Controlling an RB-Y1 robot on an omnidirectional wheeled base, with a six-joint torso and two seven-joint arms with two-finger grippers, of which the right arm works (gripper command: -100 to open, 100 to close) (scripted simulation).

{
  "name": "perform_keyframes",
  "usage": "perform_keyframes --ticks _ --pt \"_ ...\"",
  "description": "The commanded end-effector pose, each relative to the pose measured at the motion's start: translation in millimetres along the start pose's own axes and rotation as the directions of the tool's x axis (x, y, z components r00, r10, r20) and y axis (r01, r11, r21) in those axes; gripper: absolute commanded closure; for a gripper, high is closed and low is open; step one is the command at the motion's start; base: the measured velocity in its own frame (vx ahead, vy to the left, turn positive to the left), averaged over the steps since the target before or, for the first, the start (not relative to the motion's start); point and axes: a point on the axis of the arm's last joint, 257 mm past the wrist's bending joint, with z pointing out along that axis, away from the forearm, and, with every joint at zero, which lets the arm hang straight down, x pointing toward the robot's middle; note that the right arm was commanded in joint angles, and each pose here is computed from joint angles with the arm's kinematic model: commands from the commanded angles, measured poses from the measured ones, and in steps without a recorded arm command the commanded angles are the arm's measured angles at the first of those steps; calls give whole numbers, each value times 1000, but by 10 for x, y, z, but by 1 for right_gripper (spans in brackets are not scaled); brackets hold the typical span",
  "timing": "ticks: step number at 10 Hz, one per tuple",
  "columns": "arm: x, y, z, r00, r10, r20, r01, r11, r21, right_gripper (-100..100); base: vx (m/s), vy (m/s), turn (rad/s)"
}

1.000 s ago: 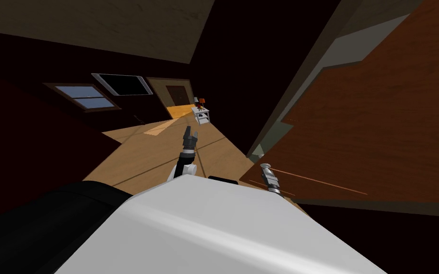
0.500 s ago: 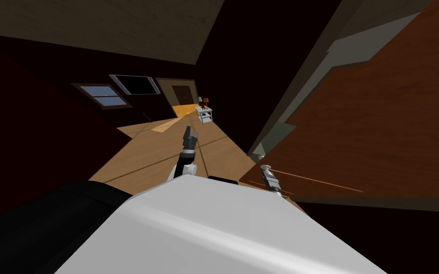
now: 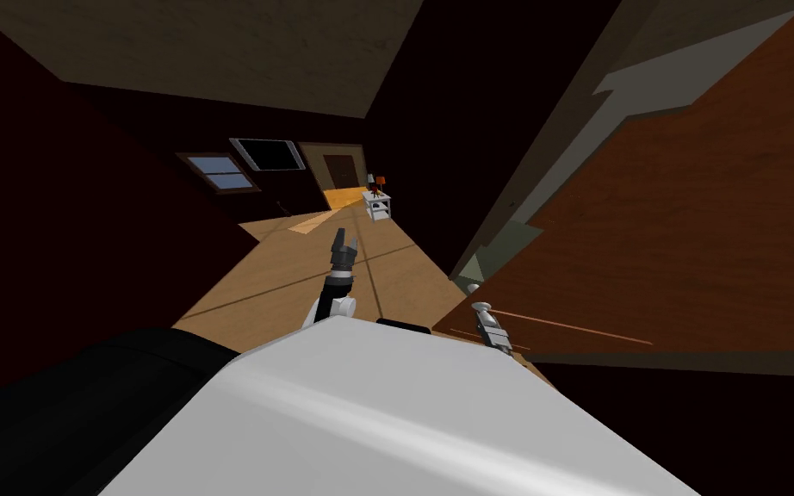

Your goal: Pull the door open

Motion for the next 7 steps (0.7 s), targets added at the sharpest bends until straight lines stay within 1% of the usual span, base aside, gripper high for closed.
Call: perform_keyframes --ticks 1,3,4,5,7 --pt "6 2 -66 1000 2 -5 -2 1000 17 100 -186 -59 124" --pt "12 -2 -131 1000 3 -5 -3 999 33 100 -176 -41 95" --pt "-7 -15 -111 1000 2 0 -2 1000 29 100 -77 -11 20" --pt "-14 -15 -152 1000 3 1 -3 999 38 100 -114 -33 128" --pt "-12 -10 -177 1000 3 0 -3 999 45 100 -175 -34 116"
